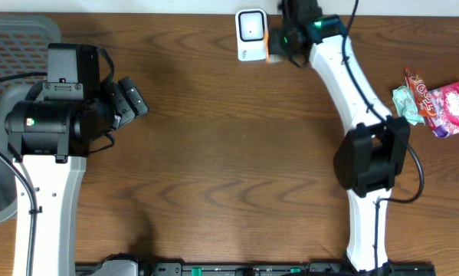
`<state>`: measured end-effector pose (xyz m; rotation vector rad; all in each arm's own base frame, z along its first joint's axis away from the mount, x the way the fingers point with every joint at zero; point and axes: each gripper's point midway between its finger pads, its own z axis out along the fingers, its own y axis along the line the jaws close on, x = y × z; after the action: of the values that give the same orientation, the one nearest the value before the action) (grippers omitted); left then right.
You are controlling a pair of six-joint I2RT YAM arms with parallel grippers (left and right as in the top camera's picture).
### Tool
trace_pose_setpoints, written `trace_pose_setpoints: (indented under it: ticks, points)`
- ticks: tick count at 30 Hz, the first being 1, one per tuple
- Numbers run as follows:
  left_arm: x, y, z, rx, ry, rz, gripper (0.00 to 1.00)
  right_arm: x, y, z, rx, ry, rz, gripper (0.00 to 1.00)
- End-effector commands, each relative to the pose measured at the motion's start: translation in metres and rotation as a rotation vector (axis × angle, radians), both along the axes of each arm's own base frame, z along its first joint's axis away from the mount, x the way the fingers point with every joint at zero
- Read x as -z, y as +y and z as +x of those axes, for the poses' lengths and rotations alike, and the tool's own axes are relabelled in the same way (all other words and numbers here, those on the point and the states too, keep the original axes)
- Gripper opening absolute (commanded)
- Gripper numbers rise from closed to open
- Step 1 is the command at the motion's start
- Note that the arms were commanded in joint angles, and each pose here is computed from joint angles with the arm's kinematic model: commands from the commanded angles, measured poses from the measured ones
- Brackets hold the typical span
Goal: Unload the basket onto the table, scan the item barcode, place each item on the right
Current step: 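Hold the small orange box up in front of the scanner, then carry the small orange box to the far right pile and release it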
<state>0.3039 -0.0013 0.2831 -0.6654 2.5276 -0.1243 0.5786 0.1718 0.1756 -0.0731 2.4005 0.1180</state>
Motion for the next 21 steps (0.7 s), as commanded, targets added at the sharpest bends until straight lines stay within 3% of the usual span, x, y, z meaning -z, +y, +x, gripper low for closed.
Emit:
trace_pose_setpoints:
  ticks: [1, 9, 14, 21]
  points:
    - [0.000, 0.003, 0.000, 0.002, 0.003, 0.018, 0.98, -0.047, -0.015, 0.017, 0.097, -0.226, -0.333, 0.01]
    - [0.000, 0.003, 0.000, 0.002, 0.003, 0.018, 0.98, -0.010, 0.041, 0.045, -0.060, -0.330, -0.455, 0.01]
    - [0.000, 0.003, 0.000, 0.002, 0.003, 0.018, 0.98, 0.009, 0.039, 0.047, -0.002, -0.309, -0.399, 0.01]
    - [0.000, 0.003, 0.000, 0.002, 0.003, 0.018, 0.98, -0.040, -0.004, 0.047, 0.097, -0.339, -0.354, 0.01]
